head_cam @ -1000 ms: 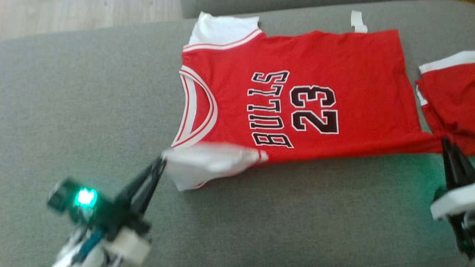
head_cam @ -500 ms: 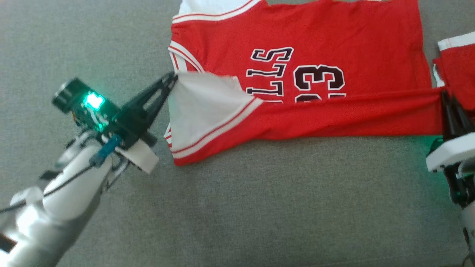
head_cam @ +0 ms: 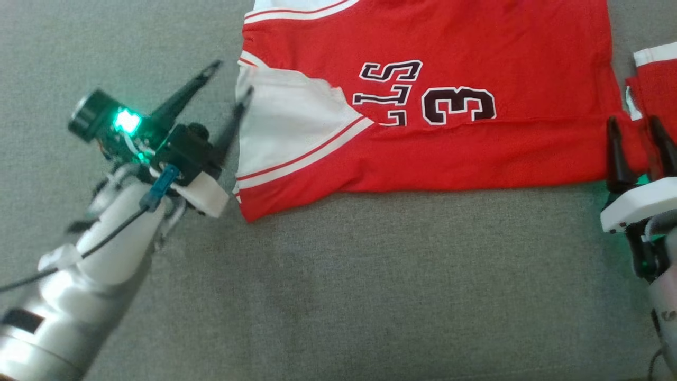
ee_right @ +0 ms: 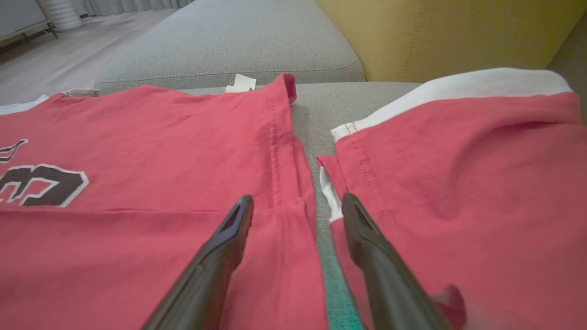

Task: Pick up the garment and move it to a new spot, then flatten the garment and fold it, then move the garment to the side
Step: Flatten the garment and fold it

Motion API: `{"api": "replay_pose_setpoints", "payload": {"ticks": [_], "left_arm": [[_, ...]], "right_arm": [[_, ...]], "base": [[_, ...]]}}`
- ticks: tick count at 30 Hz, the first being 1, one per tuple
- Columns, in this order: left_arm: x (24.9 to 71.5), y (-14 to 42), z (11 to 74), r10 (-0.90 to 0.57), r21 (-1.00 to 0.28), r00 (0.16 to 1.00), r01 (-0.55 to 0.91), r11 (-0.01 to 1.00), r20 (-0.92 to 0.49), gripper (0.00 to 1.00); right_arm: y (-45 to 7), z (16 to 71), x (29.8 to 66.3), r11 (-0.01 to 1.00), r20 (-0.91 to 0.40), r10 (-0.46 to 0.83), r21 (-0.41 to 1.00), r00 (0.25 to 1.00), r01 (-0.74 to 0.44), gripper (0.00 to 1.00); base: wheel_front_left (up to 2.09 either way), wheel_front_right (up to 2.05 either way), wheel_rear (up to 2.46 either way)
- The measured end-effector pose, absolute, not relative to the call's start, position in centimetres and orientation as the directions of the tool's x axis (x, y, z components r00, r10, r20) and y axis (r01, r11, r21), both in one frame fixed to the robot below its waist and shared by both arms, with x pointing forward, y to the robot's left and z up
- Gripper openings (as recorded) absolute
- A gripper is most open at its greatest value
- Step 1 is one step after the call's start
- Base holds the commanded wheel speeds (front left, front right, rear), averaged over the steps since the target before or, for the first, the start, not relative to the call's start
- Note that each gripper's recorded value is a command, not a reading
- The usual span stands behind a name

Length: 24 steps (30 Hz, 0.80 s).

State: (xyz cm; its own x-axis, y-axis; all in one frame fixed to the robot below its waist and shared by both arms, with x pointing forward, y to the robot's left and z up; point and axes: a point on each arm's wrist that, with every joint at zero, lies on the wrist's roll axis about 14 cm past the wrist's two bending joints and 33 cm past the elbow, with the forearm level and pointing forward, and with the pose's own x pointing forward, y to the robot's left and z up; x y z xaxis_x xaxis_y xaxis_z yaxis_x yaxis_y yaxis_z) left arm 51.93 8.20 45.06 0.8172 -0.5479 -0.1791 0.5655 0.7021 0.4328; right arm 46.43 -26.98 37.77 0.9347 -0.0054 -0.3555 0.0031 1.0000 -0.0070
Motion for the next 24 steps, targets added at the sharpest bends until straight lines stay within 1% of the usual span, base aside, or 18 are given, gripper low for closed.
{"api": "replay_pose_setpoints", "payload": {"ticks": [2, 3, 5, 9, 11, 13, 19, 20, 21, 22, 24], "left_arm": [[51.5, 8.3, 44.7, -0.516, 0.379, 0.838, 0.542, 0.750, -0.177, 1.00], [51.2, 8.6, 44.4, -0.488, 0.328, 0.856, 0.516, 0.791, -0.171, 1.00], [49.8, 8.7, 43.4, -0.431, 0.165, 0.885, 0.459, 0.873, -0.177, 1.00], [44.7, 7.6, 39.5, -0.386, -0.104, 0.872, 0.372, 0.922, -0.302, 1.00], [42.9, 7.4, 38.3, -0.371, -0.153, 0.859, 0.339, 0.928, -0.353, 1.00], [42.1, 7.3, 38.0, -0.356, -0.196, 0.853, 0.302, 0.933, -0.381, 1.00], [40.8, 7.0, 36.9, -0.338, -0.219, 0.815, 0.263, 0.940, -0.470, 0.99], [40.8, 6.9, 36.9, -0.343, -0.222, 0.810, 0.267, 0.938, -0.475, 0.50], [40.8, 6.7, 36.9, -0.352, -0.227, 0.806, 0.274, 0.935, -0.477, 0.28], [40.7, 6.5, 37.0, -0.360, -0.237, 0.802, 0.277, 0.931, -0.477, 0.00], [40.6, 6.4, 37.2, -0.372, -0.249, 0.799, 0.285, 0.926, -0.471, 0.00]], "right_arm": [[-26.7, 38.1, 46.4, 1.000, -0.344, -0.001, -0.002, 0.939, 0.001, 1.00], [-26.6, 38.3, 46.3, 1.000, -0.338, -0.001, 0.004, 0.941, 0.002, 1.00], [-26.5, 38.7, 45.9, 1.000, -0.324, -0.004, 0.014, 0.946, 0.009, 1.00], [-26.9, 39.3, 44.8, 0.999, -0.302, -0.022, 0.029, 0.953, 0.033, 1.00], [-27.0, 39.3, 44.0, 0.999, -0.303, -0.029, 0.033, 0.952, 0.041, 1.00], [-26.9, 39.1, 43.3, 0.998, -0.308, -0.032, 0.039, 0.951, 0.047, 1.00], [-27.0, 39.4, 42.7, 0.998, -0.300, -0.039, 0.035, 0.953, 0.052, 1.00], [-27.0, 39.4, 42.7, 0.998, -0.300, -0.040, 0.037, 0.953, 0.053, 1.00], [-27.0, 39.4, 42.6, 0.998, -0.302, -0.039, 0.037, 0.953, 0.053, 1.00], [-27.0, 39.2, 42.5, 0.998, -0.307, -0.039, 0.037, 0.951, 0.053, 1.00], [-27.0, 38.6, 42.1, 0.998, -0.329, -0.041, 0.038, 0.943, 0.057, 1.00]], "base": [[0.00, 0.00, 0.00], [0.00, 0.00, 0.00], [0.00, 0.00, 0.00], [0.00, 0.00, 0.00], [0.00, 0.00, 0.00], [0.00, 0.00, 0.00], [0.00, 0.00, 0.00], [0.00, 0.00, 0.00], [0.00, 0.00, 0.00], [0.00, 0.00, 0.00], [0.00, 0.00, 0.00]]}}
